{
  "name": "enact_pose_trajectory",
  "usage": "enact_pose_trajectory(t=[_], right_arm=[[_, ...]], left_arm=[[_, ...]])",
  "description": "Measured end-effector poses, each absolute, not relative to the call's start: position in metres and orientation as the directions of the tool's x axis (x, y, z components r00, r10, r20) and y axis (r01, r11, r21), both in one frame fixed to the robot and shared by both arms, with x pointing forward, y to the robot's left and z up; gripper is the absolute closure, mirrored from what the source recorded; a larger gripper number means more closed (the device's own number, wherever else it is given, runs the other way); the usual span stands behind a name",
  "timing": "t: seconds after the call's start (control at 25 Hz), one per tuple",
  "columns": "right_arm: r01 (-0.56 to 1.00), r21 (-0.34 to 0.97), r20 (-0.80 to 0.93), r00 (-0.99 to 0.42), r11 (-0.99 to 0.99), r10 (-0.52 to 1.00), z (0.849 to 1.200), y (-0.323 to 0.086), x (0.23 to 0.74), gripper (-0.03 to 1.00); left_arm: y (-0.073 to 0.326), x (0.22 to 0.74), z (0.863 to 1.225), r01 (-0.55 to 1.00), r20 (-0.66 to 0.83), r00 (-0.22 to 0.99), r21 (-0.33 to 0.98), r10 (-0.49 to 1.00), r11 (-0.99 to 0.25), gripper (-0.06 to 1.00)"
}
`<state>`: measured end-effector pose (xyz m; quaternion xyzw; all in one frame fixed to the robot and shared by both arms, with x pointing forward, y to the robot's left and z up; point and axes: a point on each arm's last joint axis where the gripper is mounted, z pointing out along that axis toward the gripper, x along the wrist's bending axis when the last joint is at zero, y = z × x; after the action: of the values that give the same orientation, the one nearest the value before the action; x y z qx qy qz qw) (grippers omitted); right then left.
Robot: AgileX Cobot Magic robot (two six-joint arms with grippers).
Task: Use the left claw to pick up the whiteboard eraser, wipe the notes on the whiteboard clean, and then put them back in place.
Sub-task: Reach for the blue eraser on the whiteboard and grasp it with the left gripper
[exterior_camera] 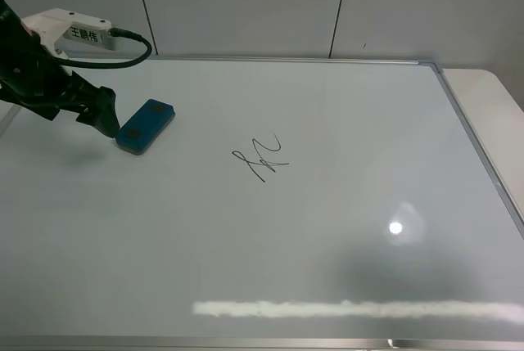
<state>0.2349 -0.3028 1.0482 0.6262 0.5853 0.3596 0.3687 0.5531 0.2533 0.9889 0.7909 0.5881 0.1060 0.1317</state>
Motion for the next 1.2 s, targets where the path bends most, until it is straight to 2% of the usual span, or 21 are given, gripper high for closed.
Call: enact_pose_trajectory(t=[0.56,1.2], right_arm=[[0.468,0.883,0.019,0.056,-0.043,0.998,1.048,-0.303,0.235,-0.02],[0.468,0.883,0.016,0.058,-0.041,0.998,1.048,-0.303,0.235,-0.02]], left_arm=[[0.218,0.609,0.958,0.886,0.009,0.376,0.289,0.926,-0.363,-0.05],[0.201,0.647,0.917,0.897,-0.014,0.386,0.237,0.922,-0.372,-0.05]])
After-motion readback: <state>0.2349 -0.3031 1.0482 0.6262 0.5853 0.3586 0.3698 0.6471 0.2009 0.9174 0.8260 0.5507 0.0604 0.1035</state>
